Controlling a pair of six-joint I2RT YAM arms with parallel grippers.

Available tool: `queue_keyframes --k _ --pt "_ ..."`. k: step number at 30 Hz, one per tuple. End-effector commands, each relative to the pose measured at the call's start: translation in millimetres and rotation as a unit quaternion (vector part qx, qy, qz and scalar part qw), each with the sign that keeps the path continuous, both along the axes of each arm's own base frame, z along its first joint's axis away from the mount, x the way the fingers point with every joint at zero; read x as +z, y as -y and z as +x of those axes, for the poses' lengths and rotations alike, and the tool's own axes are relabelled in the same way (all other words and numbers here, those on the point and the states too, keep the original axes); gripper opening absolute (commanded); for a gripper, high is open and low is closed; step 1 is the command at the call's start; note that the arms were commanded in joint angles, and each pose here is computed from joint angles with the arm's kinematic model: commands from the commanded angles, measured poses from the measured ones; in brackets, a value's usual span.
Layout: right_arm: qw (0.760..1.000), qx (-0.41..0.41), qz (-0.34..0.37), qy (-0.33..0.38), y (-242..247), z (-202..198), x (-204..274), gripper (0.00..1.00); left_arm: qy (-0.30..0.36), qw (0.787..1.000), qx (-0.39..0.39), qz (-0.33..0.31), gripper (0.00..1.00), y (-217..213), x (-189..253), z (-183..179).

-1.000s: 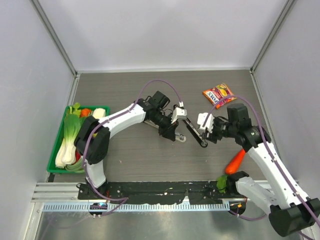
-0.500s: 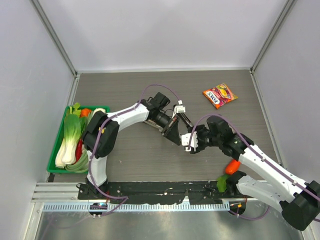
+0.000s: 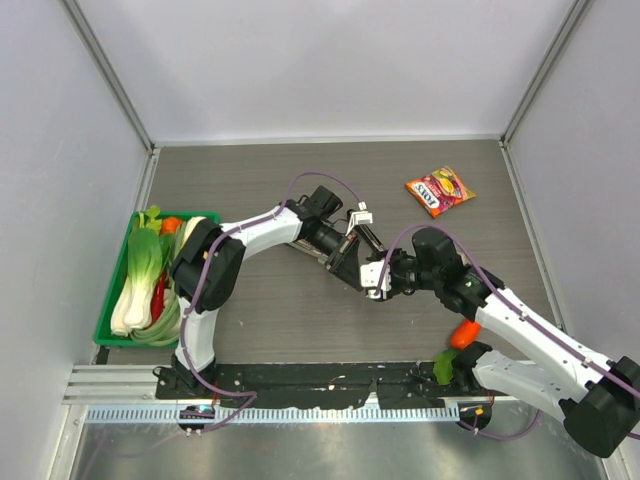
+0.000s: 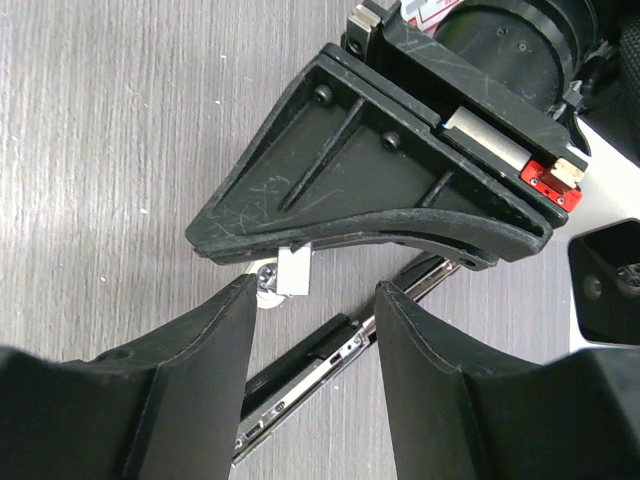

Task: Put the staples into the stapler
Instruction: Pick up the staple from the center of the board, then install the staple into the stapler.

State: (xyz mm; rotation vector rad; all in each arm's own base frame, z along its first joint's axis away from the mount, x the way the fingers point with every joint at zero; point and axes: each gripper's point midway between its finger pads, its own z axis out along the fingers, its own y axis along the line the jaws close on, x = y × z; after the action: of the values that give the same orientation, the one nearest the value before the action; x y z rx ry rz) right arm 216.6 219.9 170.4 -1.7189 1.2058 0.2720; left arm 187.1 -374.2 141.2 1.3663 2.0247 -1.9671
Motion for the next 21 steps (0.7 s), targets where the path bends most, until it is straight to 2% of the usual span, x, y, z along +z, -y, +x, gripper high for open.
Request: queue_keyframes --k 1,11,21 --pt "0.999 0.023 0.027 -0.015 -12.3 -6.5 5.9 0.54 0.012 0.999 -0.007 -0.037 0.17 4.9 19.9 5.9" --pt "0.999 0.026 0.024 -0.016 -11.8 -8.3 3.5 0.38 0.012 0.999 -0.006 -0.036 0.18 4.9 21.0 6.0" --pt "0.999 0.034 0.017 -0.019 -11.6 -10.5 -1.6 0.29 0.012 0.999 -0.005 -0.040 0.18 4.8 24.1 6.4"
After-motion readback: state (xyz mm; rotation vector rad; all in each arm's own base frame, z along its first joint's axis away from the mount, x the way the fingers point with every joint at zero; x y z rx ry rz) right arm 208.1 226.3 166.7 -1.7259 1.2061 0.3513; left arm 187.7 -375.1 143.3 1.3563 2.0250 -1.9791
